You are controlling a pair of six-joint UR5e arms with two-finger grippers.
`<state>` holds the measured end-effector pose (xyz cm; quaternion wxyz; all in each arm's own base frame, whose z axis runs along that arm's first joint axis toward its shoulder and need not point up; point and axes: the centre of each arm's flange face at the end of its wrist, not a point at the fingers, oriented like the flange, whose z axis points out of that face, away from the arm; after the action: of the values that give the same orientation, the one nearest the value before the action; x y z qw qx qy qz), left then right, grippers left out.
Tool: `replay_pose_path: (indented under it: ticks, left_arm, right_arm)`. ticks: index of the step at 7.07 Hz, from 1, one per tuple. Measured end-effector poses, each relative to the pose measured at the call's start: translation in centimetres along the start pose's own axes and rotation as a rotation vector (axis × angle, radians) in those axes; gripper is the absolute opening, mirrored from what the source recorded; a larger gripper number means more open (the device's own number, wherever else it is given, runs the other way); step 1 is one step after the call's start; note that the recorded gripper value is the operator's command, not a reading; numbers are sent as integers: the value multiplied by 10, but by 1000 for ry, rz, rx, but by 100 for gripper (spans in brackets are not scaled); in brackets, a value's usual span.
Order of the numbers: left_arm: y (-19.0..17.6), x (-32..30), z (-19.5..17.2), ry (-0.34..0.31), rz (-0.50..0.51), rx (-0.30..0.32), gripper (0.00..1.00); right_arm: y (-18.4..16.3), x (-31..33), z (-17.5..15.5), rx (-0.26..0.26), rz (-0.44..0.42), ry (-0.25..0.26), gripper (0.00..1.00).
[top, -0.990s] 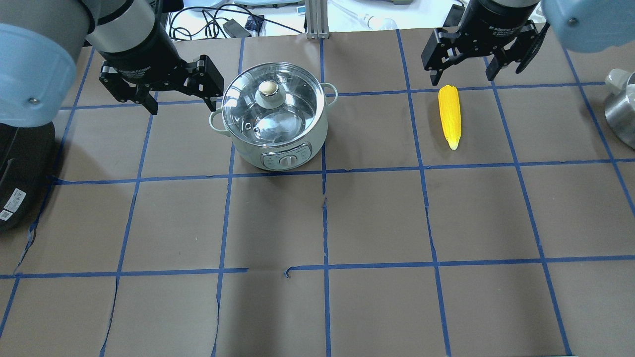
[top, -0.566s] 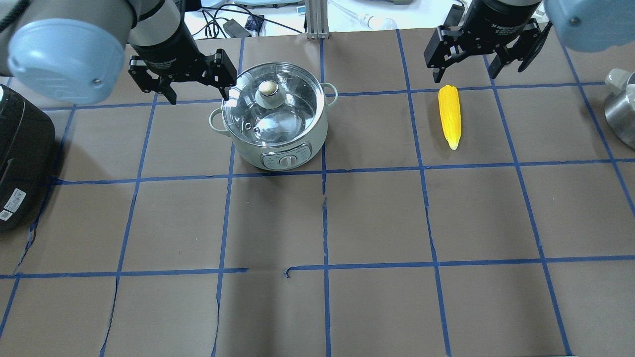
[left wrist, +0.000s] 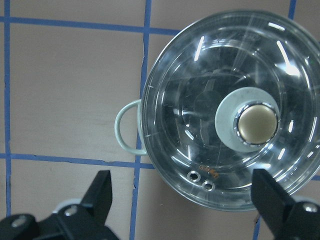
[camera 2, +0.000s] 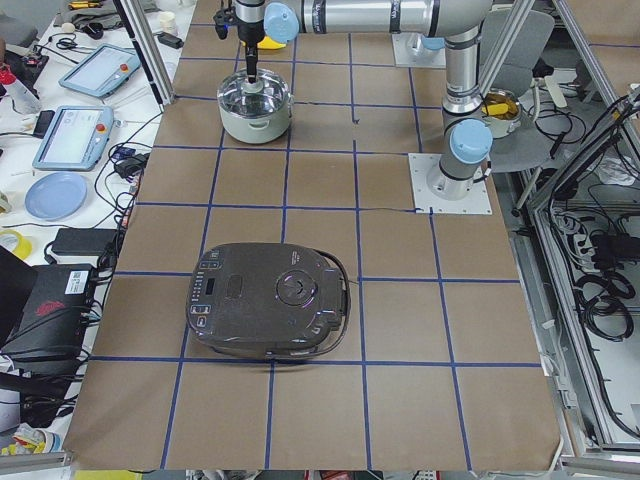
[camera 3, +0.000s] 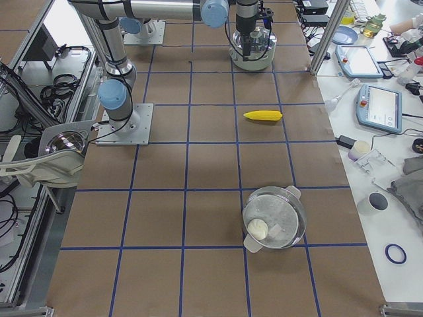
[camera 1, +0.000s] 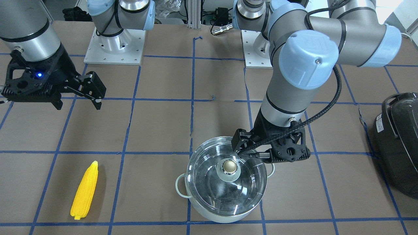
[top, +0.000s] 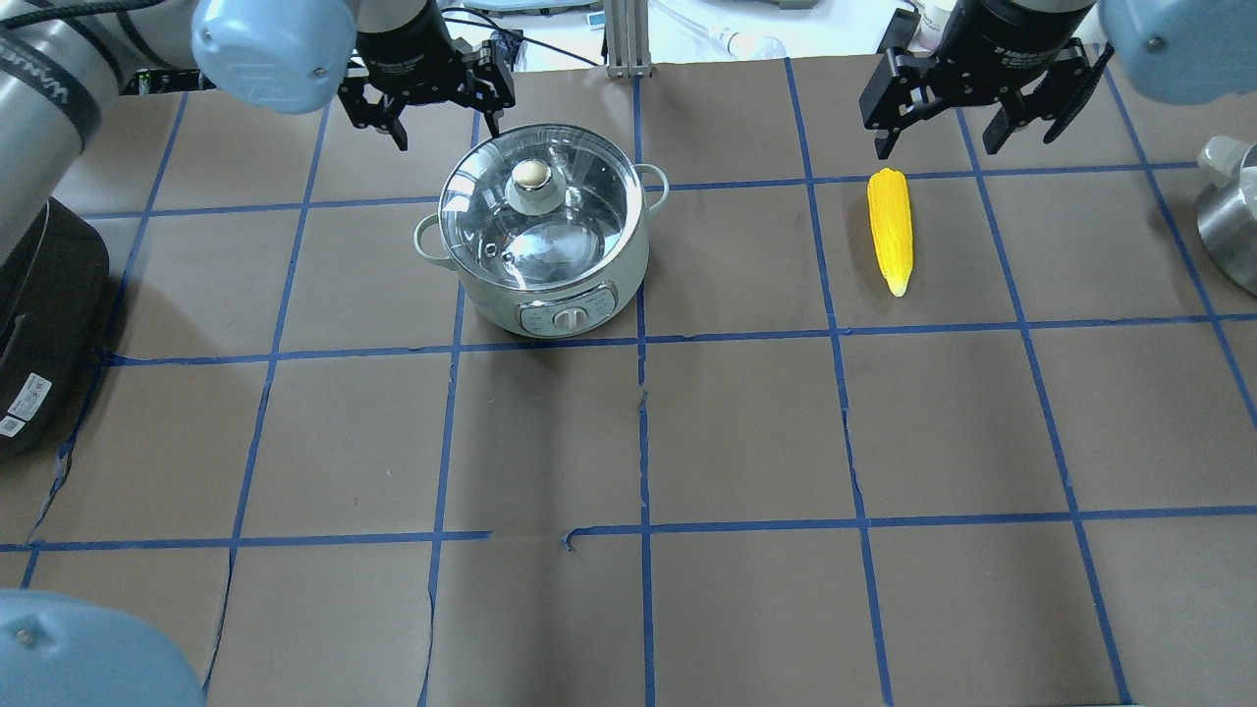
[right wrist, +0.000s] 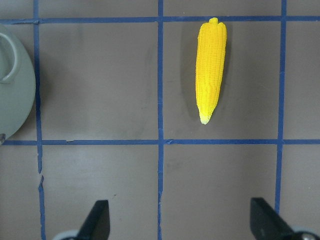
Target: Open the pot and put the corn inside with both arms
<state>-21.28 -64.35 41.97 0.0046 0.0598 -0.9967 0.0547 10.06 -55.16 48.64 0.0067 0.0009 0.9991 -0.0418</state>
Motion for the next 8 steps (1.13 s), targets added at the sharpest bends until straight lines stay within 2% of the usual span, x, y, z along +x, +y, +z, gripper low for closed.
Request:
replay_pose_path:
  ticks: [4,5,6,7,8]
  left_arm:
    - [-3,49,59,1,-40,-19,100]
    - [-4,51,69,-3,-39,-30,100]
    - [-5,52,76,-6,-37,-37,82]
    - [-6,52,80,-8,-28,-39,52]
    - [-6,52,82,-12,-15,-39,48]
  right_arm:
    - [-31,34,28,71,53,8,100]
    - [-41,36,37,73,58,9,99]
    - [-50,38,49,65,60,8,99]
    - [-60,40,66,54,60,8,97]
    - [-68,41,83,47,60,10,97]
